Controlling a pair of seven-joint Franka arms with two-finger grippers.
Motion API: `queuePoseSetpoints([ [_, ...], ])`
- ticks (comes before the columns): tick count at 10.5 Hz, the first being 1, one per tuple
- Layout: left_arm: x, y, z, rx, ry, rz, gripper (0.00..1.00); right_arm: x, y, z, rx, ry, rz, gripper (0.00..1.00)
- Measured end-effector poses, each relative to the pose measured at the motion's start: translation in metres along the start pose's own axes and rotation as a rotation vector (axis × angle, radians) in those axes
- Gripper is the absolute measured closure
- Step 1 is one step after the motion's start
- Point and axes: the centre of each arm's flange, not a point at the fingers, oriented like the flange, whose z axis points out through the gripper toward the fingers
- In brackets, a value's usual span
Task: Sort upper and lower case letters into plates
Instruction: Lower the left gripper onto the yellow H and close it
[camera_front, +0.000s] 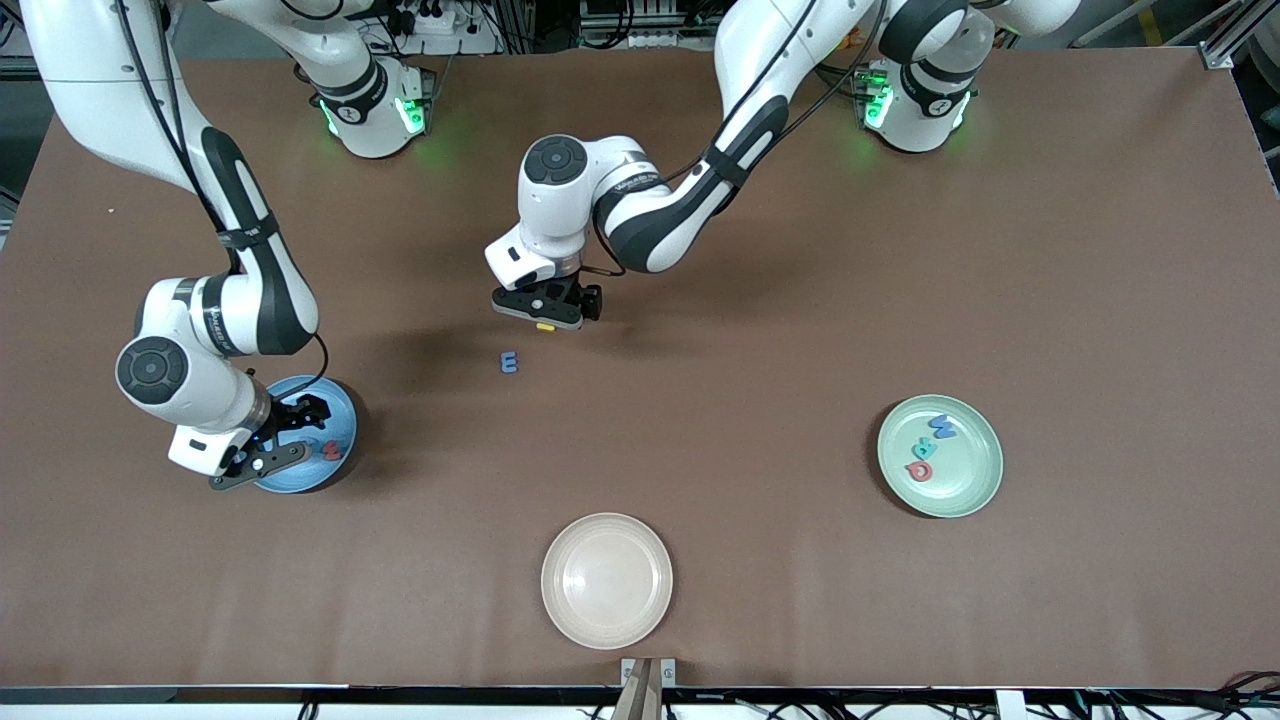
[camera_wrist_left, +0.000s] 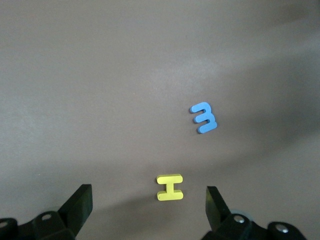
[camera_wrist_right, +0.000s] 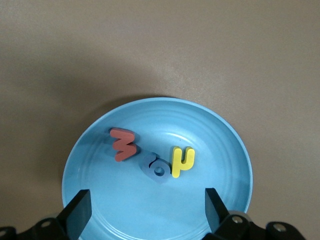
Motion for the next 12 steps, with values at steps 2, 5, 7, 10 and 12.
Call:
queuePoseSetpoints([
  [2,-0.008,0.006,0.01,-0.008,0.003,0.012,0.0,-0.001,0.001,0.001,0.001,-0.002,0.002,0.0],
  [5,-0.018,0.015,0.021,-0.029,0.014,0.027,0.0,-0.006,0.01,0.003,0.002,-0.005,0.018,0.0],
  [7,-0.021,0.014,0.034,-0.027,0.031,0.034,0.0,-0.011,0.018,0.004,0.003,-0.008,0.033,0.0],
  [10,-0.028,0.015,0.052,-0.002,0.06,0.059,0.01,-0.012,0.019,0.005,0.004,-0.01,0.034,0.0],
  [12,-0.032,0.017,0.055,-0.002,0.062,0.066,0.06,-0.012,0.019,0.006,0.005,-0.01,0.034,0.0],
])
